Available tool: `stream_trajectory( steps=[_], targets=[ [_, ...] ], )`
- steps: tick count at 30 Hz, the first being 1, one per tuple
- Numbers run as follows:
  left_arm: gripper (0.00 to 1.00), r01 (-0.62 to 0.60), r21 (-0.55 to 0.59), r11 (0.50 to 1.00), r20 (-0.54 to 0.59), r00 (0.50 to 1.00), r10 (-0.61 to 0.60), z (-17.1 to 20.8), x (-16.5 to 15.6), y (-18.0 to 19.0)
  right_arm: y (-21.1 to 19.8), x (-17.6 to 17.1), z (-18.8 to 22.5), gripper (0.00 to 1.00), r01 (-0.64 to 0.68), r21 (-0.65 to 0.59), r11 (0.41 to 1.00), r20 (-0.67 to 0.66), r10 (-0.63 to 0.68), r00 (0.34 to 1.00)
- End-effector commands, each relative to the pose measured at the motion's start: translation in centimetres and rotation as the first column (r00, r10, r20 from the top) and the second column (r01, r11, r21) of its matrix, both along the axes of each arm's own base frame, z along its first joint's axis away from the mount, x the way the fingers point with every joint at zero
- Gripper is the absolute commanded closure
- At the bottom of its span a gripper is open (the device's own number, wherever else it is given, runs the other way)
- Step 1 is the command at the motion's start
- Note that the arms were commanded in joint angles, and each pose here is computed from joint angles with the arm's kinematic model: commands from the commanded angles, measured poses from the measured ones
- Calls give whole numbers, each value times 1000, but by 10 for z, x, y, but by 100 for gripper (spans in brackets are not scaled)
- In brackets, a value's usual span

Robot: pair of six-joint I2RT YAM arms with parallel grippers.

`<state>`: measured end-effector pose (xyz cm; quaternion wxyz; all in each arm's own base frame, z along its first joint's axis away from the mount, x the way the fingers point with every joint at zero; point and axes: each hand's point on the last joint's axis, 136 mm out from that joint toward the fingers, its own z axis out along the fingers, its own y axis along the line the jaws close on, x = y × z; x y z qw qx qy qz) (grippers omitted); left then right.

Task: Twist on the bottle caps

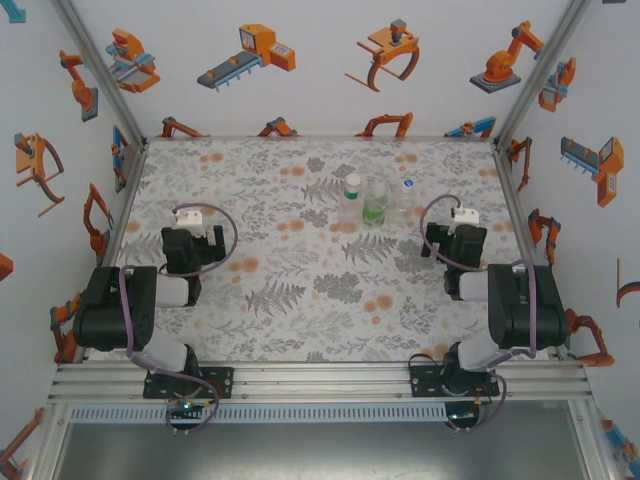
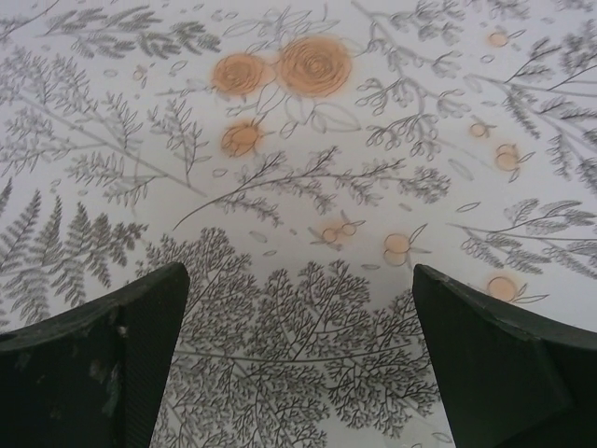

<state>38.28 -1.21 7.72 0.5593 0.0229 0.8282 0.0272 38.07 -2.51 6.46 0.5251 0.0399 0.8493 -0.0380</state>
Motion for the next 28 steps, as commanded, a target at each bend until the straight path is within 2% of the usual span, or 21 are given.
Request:
stream_trajectory(
  steps=[1, 4, 28],
  targets=[
    [3, 27, -50, 998, 21, 999, -26, 13, 12, -3, 2, 12, 25, 1, -17, 7, 1000, 103, 17, 995],
    [3, 15, -53, 998, 25, 1000, -14, 13, 12, 0, -6, 10, 24, 1, 31, 6, 999, 100, -32, 995],
    [3, 6, -61, 998, 19, 1000, -5, 13, 13, 2, -1, 12, 24, 1, 0, 5, 1000, 97, 0, 995]
  ],
)
